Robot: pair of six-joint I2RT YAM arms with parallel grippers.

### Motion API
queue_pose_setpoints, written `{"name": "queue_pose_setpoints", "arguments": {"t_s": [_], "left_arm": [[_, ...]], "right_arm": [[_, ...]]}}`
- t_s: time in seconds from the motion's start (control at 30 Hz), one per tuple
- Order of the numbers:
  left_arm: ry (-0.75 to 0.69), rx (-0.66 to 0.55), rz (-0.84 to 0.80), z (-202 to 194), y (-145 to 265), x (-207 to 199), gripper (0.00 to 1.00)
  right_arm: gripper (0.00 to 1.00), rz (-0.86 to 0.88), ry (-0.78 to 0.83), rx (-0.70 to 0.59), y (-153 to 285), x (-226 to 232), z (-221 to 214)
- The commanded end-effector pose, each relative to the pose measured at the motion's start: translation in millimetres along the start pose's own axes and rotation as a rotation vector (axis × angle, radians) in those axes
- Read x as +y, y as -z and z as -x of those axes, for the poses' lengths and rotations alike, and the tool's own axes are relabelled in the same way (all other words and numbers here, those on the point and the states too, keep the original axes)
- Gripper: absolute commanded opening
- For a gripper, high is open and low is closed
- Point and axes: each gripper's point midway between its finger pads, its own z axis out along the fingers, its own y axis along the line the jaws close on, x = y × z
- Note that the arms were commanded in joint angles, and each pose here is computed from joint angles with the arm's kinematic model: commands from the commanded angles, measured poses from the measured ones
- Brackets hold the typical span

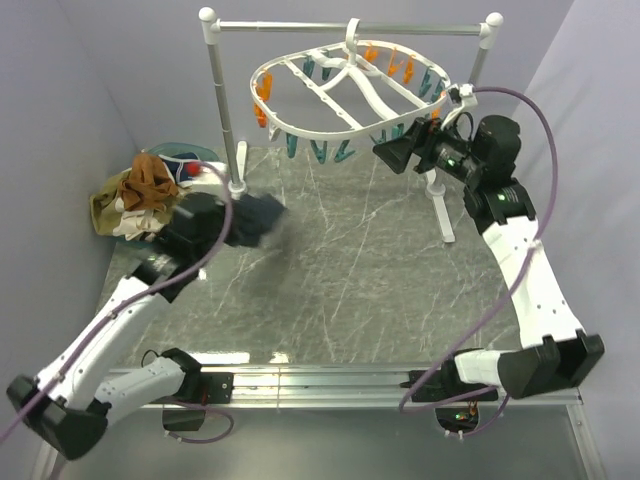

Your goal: Remove the underwear clipped to the hanger

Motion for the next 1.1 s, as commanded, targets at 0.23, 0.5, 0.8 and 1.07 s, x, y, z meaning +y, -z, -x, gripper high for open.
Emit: {"name": "queue_pose_setpoints", "arguments": {"t_s": [0.23,0.5,0.8,1.07], "left_arm": [[0.093,-0.28,0.465,130,4,192,0.0],[0.176,-0.465,0.51,229,-37,279,0.0],[0.229,-0.301,0.465,176,-144,326,0.0],[0.423,0.118,0.416,-30,-236,336,0.0]], "right_arm": [[1.0,-0.099,-0.045,-0.074,48,10,-9],[1.0,-0.126,-0.082,-0.003,67,10,-46],[1.0,-0.199,-0.095,-0.019,95,10,-65],[1.0,-0.181,-0.136,-0.017,93,11,-73]]}}
